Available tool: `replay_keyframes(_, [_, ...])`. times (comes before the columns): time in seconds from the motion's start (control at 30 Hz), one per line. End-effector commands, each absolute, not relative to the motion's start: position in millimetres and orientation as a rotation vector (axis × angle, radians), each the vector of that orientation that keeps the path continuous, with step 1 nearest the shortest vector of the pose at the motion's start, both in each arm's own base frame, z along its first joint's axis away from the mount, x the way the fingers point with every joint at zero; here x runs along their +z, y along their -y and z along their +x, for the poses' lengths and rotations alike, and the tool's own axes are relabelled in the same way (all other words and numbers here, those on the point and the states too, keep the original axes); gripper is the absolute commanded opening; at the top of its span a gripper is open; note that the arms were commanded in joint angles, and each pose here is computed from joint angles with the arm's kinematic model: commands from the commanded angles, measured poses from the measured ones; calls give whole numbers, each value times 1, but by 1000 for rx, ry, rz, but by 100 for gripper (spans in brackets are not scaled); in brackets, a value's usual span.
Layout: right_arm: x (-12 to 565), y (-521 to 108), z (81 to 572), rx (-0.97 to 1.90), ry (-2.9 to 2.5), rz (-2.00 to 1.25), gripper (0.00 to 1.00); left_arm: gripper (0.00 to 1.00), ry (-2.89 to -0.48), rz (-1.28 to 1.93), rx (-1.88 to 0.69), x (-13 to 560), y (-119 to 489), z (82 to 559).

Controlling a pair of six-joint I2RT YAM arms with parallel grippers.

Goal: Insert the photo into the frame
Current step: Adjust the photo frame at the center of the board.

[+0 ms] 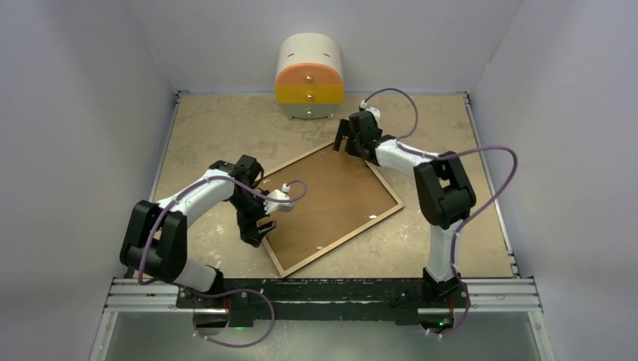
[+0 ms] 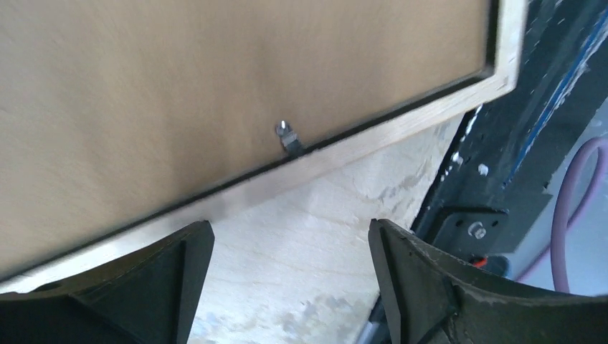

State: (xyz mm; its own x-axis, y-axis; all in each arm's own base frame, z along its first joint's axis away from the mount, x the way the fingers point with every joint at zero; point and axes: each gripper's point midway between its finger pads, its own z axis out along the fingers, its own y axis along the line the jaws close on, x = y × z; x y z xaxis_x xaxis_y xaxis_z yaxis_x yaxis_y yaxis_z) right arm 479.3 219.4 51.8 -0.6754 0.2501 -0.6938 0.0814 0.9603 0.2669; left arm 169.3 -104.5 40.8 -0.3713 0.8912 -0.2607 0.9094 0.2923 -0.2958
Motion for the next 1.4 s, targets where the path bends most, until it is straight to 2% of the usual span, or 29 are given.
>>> replay_keyframes(0.0, [105,-240,423,472,-2348,208,99,85,-2013,1875,-676,89,141,199])
replay_keyframes(0.07, [119,-215,413,424,-2314,245,99,86,-2031,1859,-583,99,127,214])
replay_keyframes(0.17, [134,-191,387,398,-2261,284,99,86,-2087,1572,-374,123,92,289])
replay_keyframes(0.27, [126,-184,347,450,-2332,310,99,84,-2154,1323,-243,134,54,358])
replay_keyframes(0.4, [110,-185,296,604,-2393,329,99,78,-2233,1050,-157,125,13,427])
replay_keyframes(0.5, [98,-180,262,663,-2440,352,99,77,-2292,963,-119,99,1,449])
replay_keyframes(0.73, [82,-182,207,830,-2540,403,99,74,-2370,954,-197,49,9,436])
replay_keyframes(1.03, [59,-183,189,797,-2694,319,99,72,-2435,1113,-339,13,39,372])
replay_keyframes(1.17, [45,-182,192,778,-2698,338,99,70,-2439,1160,-384,12,42,350])
replay_keyframes(1.37, [55,-180,237,773,-2593,324,99,68,-2418,1295,-494,11,67,304])
